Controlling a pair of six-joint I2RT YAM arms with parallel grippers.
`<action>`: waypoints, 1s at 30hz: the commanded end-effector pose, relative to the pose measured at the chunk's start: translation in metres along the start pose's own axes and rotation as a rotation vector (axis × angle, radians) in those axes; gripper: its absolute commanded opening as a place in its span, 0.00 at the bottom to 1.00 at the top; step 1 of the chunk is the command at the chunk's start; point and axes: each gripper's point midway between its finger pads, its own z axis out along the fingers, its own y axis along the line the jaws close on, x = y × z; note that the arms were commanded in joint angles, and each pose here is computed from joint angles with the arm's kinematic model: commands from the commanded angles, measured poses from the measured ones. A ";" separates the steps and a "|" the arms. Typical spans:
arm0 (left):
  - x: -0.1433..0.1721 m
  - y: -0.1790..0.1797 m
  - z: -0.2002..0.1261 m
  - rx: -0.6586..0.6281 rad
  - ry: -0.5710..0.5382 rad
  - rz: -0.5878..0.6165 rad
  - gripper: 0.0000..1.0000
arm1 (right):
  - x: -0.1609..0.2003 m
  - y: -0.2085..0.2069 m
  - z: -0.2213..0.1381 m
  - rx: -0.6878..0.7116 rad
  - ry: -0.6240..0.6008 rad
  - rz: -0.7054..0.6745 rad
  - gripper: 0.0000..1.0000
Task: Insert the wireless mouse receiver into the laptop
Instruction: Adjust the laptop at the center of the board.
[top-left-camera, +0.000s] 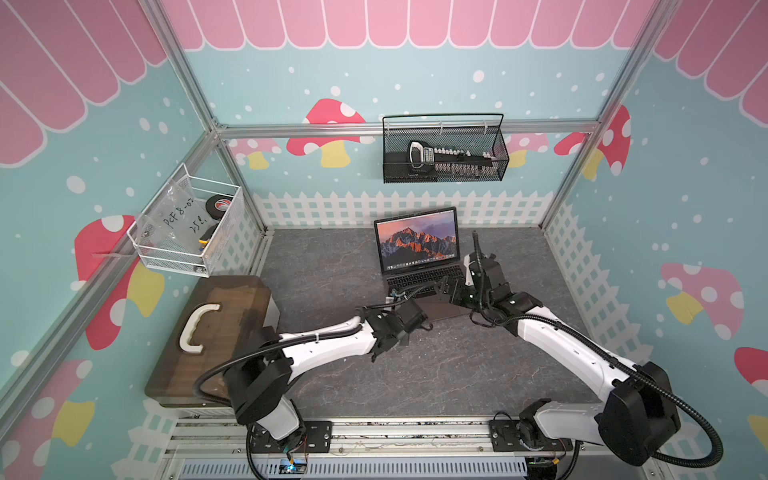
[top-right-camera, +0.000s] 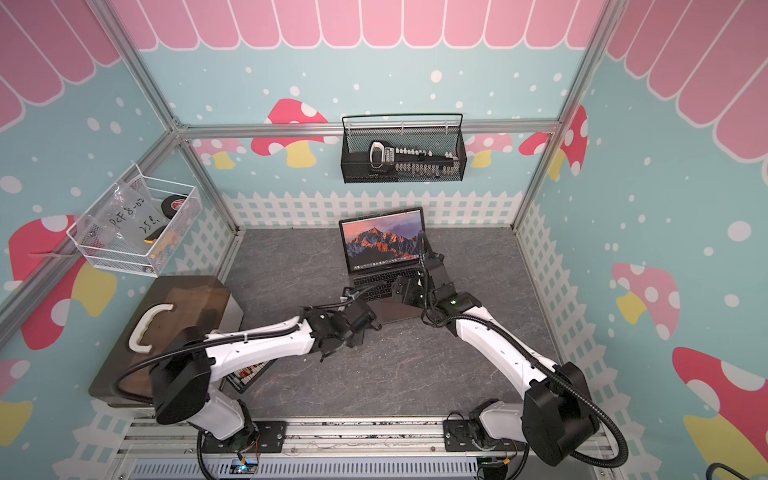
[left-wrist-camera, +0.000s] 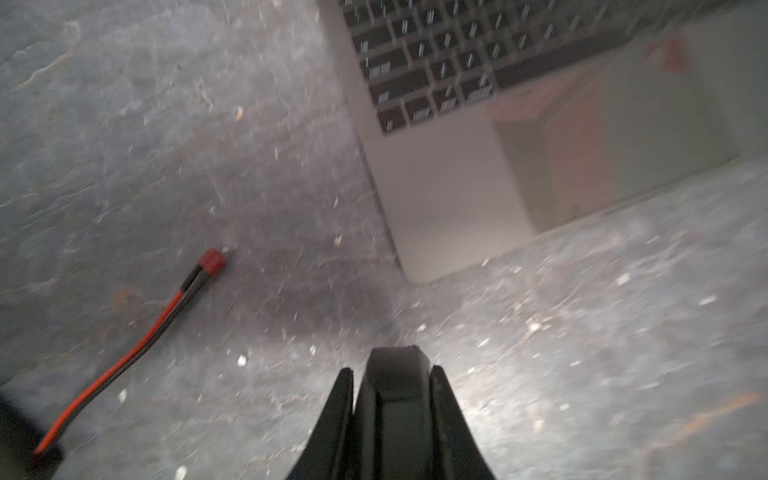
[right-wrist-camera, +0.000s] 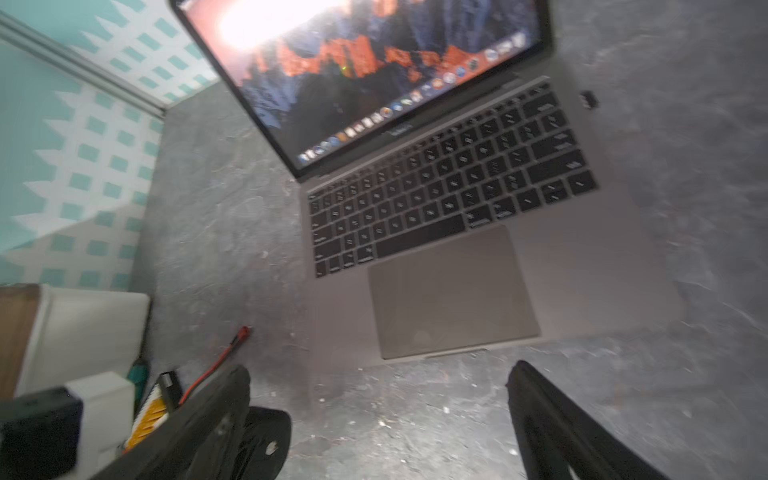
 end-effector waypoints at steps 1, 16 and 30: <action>0.002 0.019 -0.005 -0.189 -0.038 0.094 0.00 | -0.007 -0.041 -0.009 0.116 -0.050 0.052 0.99; 0.020 -0.012 0.026 -0.346 -0.006 0.257 0.16 | -0.006 -0.136 0.043 0.164 0.162 -0.070 0.98; 0.022 -0.040 0.032 -0.305 0.060 0.339 0.22 | 0.025 -0.119 0.103 -0.039 0.375 -0.078 0.90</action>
